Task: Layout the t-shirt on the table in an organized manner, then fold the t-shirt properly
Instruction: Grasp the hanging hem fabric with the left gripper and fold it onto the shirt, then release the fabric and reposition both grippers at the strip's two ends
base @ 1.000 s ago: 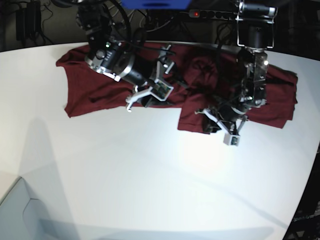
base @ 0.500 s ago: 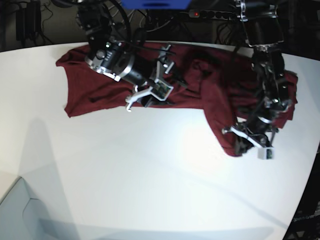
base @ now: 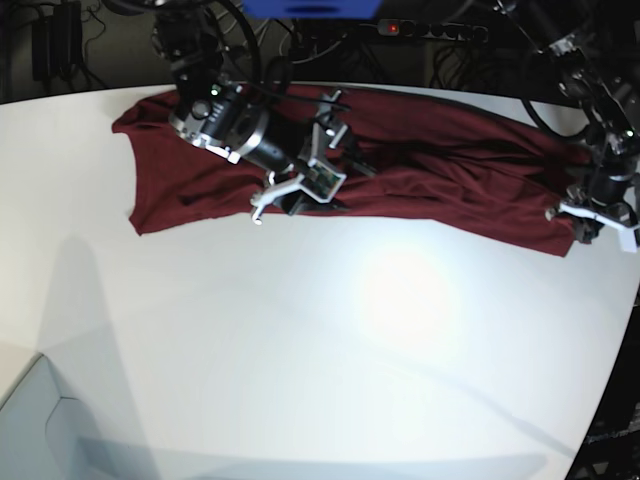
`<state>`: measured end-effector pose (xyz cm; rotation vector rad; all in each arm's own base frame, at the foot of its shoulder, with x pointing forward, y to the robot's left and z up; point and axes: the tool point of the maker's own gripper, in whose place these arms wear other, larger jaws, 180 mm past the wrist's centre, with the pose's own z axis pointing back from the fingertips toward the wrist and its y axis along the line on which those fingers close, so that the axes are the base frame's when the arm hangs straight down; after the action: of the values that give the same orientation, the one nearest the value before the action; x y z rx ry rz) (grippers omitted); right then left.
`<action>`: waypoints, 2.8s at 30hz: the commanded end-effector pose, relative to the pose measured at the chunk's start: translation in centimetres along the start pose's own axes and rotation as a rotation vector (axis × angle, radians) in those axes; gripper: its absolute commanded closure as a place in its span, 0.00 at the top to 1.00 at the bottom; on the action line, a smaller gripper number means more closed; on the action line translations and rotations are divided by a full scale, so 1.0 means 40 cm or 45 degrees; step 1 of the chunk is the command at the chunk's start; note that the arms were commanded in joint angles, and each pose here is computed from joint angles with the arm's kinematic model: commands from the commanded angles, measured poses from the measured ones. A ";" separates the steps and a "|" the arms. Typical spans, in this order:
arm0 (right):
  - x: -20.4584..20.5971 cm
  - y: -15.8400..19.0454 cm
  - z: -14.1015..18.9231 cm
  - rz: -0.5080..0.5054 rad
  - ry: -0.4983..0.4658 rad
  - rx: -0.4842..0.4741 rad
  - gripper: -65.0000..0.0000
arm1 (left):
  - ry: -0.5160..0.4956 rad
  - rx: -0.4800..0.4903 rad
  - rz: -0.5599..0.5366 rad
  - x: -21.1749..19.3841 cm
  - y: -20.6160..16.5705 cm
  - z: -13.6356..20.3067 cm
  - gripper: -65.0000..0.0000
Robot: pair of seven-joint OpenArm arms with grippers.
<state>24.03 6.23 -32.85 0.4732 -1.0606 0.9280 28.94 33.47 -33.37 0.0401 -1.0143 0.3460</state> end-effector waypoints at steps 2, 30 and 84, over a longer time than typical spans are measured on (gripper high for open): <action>0.039 -0.004 0.001 0.004 -0.074 -0.001 0.51 | -0.053 0.014 0.030 0.019 0.022 0.003 0.00; -0.021 -0.111 0.038 -0.075 0.031 -0.171 0.59 | -0.055 0.023 0.067 0.005 0.062 0.049 0.62; -0.098 -0.189 0.091 -0.213 0.143 -0.335 0.68 | 0.315 -0.113 -0.215 -0.253 0.060 -0.149 1.00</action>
<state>27.09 -2.66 -35.36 0.2648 -0.9550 0.6498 29.94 34.76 -43.48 0.0198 -0.8816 0.1613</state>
